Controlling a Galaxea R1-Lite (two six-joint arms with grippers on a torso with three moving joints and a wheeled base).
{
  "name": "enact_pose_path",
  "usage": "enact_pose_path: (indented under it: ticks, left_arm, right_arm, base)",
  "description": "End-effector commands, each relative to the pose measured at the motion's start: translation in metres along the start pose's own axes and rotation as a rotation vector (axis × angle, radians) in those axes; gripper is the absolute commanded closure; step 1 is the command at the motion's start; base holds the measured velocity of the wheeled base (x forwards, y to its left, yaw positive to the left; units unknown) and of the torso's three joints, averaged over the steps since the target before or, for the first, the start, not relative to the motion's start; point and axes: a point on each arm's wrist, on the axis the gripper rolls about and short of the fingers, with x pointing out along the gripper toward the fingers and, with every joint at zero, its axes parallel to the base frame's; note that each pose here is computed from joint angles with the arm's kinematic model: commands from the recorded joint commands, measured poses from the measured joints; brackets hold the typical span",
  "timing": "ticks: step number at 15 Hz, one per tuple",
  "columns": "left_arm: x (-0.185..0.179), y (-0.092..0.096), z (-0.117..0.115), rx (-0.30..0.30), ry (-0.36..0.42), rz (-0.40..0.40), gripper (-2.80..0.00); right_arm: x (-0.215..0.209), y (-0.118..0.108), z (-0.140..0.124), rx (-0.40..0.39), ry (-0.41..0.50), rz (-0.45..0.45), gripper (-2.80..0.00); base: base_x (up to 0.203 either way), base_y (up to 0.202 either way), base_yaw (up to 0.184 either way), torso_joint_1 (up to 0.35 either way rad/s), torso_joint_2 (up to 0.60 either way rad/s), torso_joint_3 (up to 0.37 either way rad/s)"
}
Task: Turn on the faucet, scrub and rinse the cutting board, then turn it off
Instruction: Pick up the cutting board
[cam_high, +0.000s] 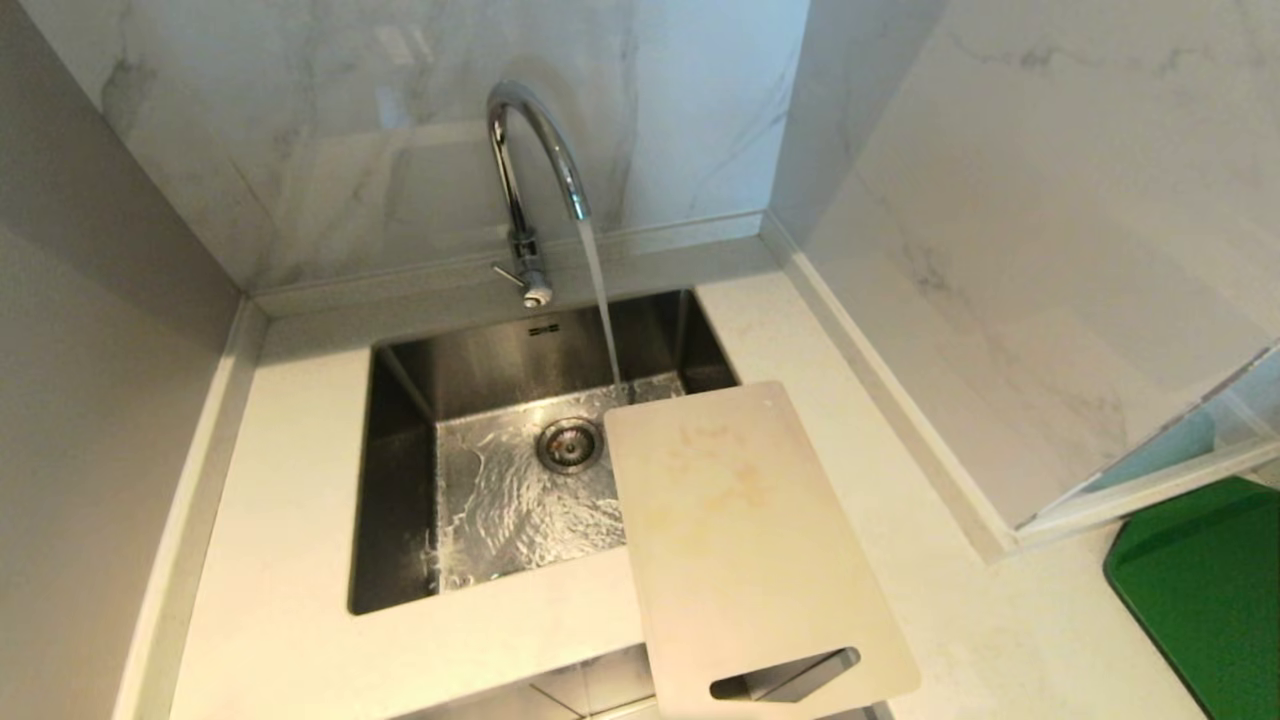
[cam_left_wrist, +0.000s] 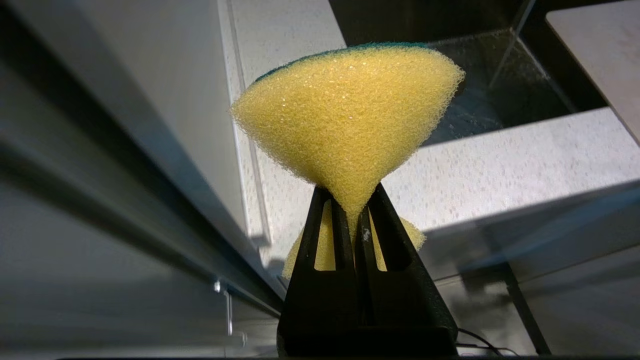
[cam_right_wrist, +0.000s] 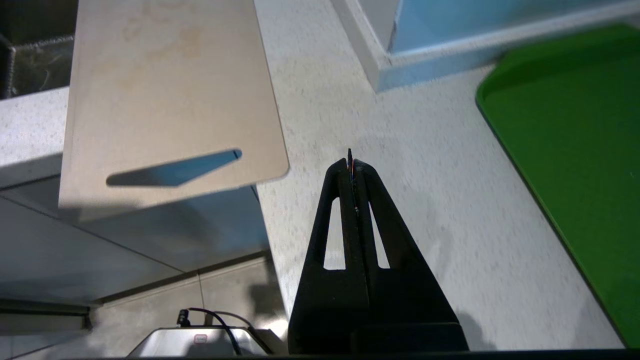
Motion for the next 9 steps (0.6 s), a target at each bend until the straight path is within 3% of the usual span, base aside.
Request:
enact_pose_path:
  ticks: [1,7,9]
  left_arm:
    - [0.0,0.0,-0.0007,0.0,-0.001,0.0,0.0]
    - [-0.0001,0.0,-0.0008,0.0,0.0,0.0,0.0]
    - [-0.0001,0.0,-0.0007,0.0,-0.002,0.0,0.0]
  right_arm:
    - [0.0,0.0,-0.0004,-0.002,0.0,0.001,0.0]
    - [0.0,0.0,-0.0004,-0.002,0.0,0.003,0.0]
    - [0.0,0.0,-0.0004,0.0,0.0,0.002,0.0]
  base:
    - [-0.201,0.0,0.005,0.002,0.0,-0.001]
    - [-0.21,0.0,0.017,0.003,0.0,0.003]
    - [-0.101,0.0,-0.029,0.001,0.0,0.0]
